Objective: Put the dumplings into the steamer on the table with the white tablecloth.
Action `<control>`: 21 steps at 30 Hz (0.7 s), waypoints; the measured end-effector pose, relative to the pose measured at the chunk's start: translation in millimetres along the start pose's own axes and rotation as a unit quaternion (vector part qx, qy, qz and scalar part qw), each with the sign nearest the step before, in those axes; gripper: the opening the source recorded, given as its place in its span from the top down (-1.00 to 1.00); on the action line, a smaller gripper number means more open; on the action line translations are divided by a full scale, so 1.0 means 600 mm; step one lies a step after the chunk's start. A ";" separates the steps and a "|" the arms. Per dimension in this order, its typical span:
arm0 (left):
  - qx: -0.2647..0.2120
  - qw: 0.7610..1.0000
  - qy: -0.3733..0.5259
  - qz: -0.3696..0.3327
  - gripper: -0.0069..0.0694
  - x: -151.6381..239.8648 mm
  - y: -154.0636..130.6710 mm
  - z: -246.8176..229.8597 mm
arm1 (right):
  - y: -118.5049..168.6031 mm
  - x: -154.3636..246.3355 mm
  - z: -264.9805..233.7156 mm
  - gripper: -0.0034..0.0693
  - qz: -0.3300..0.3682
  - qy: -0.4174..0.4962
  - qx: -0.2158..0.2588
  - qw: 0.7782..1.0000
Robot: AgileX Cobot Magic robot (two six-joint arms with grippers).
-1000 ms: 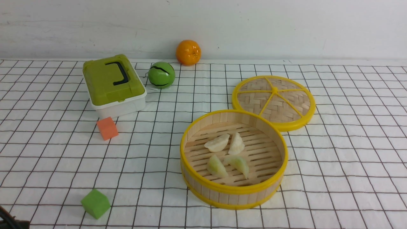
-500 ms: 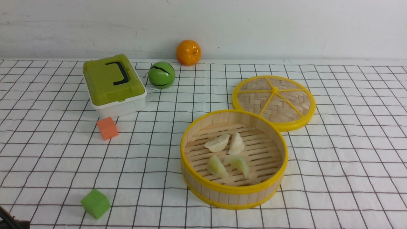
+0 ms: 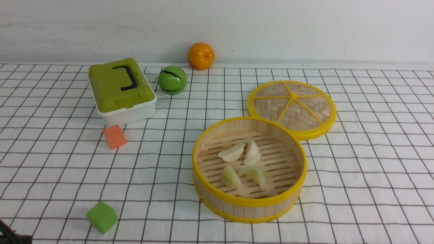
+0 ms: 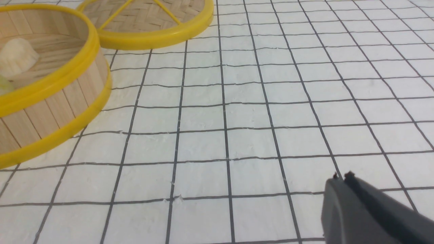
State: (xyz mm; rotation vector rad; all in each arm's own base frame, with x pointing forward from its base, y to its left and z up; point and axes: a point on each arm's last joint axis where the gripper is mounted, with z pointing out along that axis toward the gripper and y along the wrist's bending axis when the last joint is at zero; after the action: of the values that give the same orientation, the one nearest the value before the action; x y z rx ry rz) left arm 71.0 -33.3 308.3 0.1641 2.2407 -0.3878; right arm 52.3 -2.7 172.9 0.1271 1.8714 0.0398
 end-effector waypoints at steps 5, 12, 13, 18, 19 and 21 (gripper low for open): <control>0.000 1.000 0.000 0.000 0.58 0.000 0.000 0.000 | 0.000 0.000 0.000 0.94 0.000 0.000 0.000 1.000; 0.020 0.999 -0.037 0.000 0.60 -0.004 -0.004 0.009 | 0.000 0.000 0.000 0.93 0.000 0.000 0.000 1.000; 0.033 0.998 -0.059 -0.001 0.63 -0.007 -0.006 0.014 | 0.000 0.000 0.000 0.93 0.000 0.000 0.000 1.000; 0.051 0.972 -0.231 -0.002 0.85 0.002 0.007 0.036 | 0.000 0.000 0.000 0.92 0.000 0.000 0.000 1.000; 0.051 0.963 -0.265 -0.001 0.85 0.007 0.011 0.037 | 0.000 0.000 0.000 0.92 0.000 0.000 0.000 1.000; 0.032 0.947 -0.319 -0.003 0.85 0.033 0.027 0.042 | 0.000 0.000 0.000 0.91 0.000 0.000 0.000 1.000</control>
State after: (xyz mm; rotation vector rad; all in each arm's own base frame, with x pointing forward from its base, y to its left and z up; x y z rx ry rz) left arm 80.5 -26.3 274.1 0.0529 1.5903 -0.4424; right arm 52.3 -2.7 172.9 0.1271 1.8714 0.0398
